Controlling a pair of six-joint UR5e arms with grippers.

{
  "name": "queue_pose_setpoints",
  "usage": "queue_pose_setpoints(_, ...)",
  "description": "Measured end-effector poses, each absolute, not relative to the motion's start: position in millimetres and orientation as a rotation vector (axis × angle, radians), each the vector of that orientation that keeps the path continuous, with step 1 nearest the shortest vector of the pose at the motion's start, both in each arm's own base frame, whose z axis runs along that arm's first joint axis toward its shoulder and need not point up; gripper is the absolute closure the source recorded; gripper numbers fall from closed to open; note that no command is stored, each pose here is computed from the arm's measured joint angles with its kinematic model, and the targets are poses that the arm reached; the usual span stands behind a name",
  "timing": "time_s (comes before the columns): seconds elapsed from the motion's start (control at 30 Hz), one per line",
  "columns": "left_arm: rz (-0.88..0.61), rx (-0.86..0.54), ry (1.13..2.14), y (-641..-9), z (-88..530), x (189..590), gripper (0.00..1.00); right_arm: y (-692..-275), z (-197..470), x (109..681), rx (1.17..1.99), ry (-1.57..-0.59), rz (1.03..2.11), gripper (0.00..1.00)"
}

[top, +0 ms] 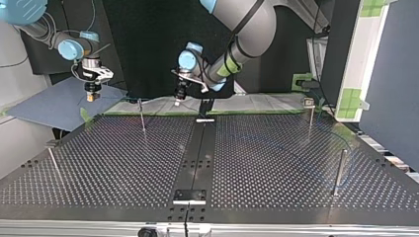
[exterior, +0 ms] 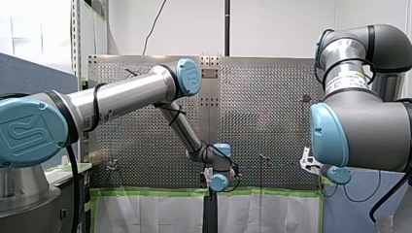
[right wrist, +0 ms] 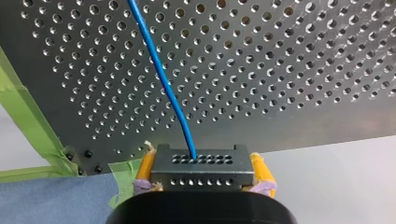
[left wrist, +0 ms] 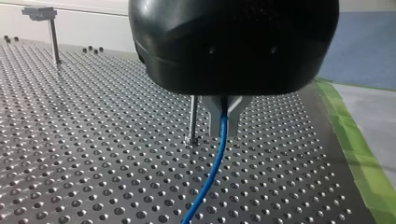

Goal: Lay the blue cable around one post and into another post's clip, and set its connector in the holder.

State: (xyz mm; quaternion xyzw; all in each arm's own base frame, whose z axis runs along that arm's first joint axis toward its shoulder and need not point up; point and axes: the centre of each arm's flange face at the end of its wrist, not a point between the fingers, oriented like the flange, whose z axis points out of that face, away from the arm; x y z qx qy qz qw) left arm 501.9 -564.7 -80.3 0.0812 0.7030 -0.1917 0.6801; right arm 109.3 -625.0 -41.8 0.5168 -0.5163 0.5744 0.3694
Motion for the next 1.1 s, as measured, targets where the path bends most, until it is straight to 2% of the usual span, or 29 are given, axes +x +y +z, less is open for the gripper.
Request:
queue_pose_setpoints(0.13,-0.434,0.199,1.578,-568,-80,500,1.0,-625,-42,111,1.331,-1.321,1.477,1.0)
queue_pose_setpoints(0.77,-0.367,0.412,1.578,-609,-84,440,1.0,-624,-42,114,1.338,-1.315,1.478,1.0)
queue_pose_setpoints(1.1,-0.393,0.442,1.567,-629,-78,423,1.0,-624,-43,115,1.339,-1.317,1.478,1.0)
